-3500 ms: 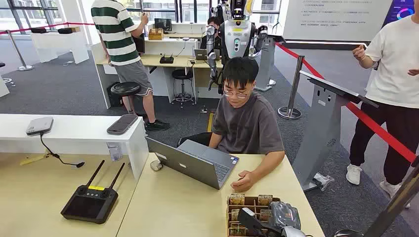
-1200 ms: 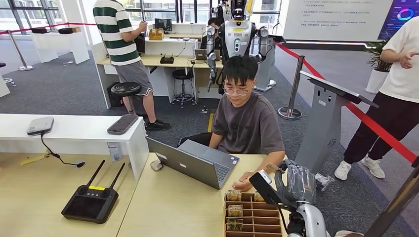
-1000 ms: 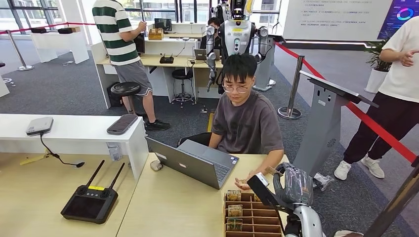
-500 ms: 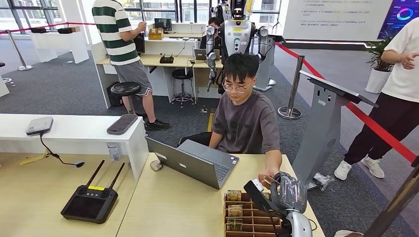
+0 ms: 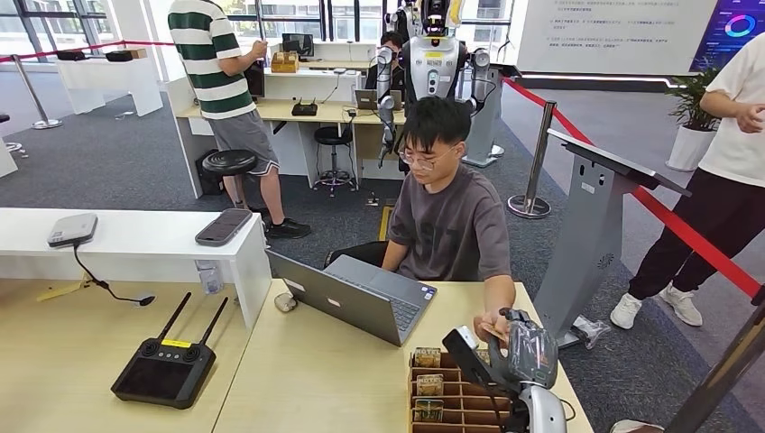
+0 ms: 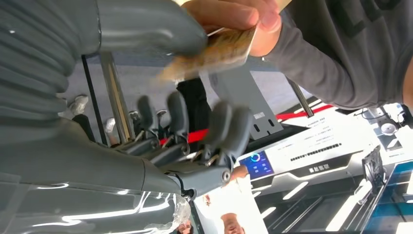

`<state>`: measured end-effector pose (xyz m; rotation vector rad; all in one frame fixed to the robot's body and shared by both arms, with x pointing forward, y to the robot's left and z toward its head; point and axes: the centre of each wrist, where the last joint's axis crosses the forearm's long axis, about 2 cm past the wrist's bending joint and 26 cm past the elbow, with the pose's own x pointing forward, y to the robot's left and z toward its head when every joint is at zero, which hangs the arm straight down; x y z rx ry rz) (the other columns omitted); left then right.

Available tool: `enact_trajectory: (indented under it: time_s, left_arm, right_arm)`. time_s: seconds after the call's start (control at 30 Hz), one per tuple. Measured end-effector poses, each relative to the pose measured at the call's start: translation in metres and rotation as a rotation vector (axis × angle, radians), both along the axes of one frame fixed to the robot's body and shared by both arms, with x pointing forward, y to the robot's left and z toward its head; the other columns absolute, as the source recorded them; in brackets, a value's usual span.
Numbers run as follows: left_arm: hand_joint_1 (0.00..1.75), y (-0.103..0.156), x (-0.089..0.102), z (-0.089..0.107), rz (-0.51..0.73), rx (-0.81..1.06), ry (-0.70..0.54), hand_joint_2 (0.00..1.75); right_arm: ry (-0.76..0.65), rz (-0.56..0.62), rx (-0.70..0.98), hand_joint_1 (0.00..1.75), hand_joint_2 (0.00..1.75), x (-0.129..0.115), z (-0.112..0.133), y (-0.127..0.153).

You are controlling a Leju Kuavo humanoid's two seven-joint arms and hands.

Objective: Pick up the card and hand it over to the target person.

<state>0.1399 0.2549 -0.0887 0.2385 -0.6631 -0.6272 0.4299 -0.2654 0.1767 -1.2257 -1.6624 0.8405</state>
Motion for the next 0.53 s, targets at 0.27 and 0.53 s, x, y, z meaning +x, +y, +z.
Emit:
enact_trajectory:
  time_s: [0.27, 0.53]
  left_arm:
    - [0.00, 0.001, 0.000, 0.000, 0.008, 0.000, 0.002, 0.00]
    - [0.00, -0.002, -0.014, -0.004, 0.078, -0.001, 0.007, 0.00]
  right_arm:
    - [0.036, 0.008, 0.048, 0.00, 1.75, -0.001, 0.001, 0.004]
    - [-0.103, 0.071, 0.626, 0.00, 1.75, -0.021, 0.008, 0.011]
